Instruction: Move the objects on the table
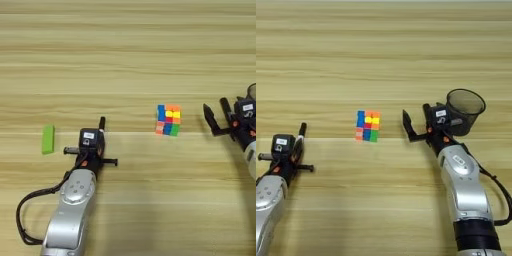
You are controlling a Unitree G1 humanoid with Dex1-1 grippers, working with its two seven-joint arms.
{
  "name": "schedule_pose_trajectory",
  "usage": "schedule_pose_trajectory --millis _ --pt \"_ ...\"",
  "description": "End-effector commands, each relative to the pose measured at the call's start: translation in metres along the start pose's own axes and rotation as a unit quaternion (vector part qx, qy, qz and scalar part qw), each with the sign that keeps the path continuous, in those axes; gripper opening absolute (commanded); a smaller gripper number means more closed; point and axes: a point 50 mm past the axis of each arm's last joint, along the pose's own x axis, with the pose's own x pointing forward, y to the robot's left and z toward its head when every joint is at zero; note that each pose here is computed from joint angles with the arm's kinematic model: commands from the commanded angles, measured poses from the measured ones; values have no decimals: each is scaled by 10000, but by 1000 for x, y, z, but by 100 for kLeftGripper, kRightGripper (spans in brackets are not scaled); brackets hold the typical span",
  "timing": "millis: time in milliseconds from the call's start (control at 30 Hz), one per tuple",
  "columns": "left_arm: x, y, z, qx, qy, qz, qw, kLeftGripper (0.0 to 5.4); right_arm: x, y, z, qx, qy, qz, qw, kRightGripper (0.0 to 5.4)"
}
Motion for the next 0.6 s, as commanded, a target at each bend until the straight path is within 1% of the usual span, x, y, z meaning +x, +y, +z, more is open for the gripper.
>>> schedule_pose_trajectory --millis 33,100,600 --pt "-4 3 -26 -5 669 32 9978 15 3 -1 4 4 -73 6 10000 540" --pt "-4 2 -26 -7 666 20 9978 2 3 -1 4 5 -72 7 10000 540" --pt "-4 3 -26 -21 671 6 9977 2 3 1 4 6 -69 12 10000 540"
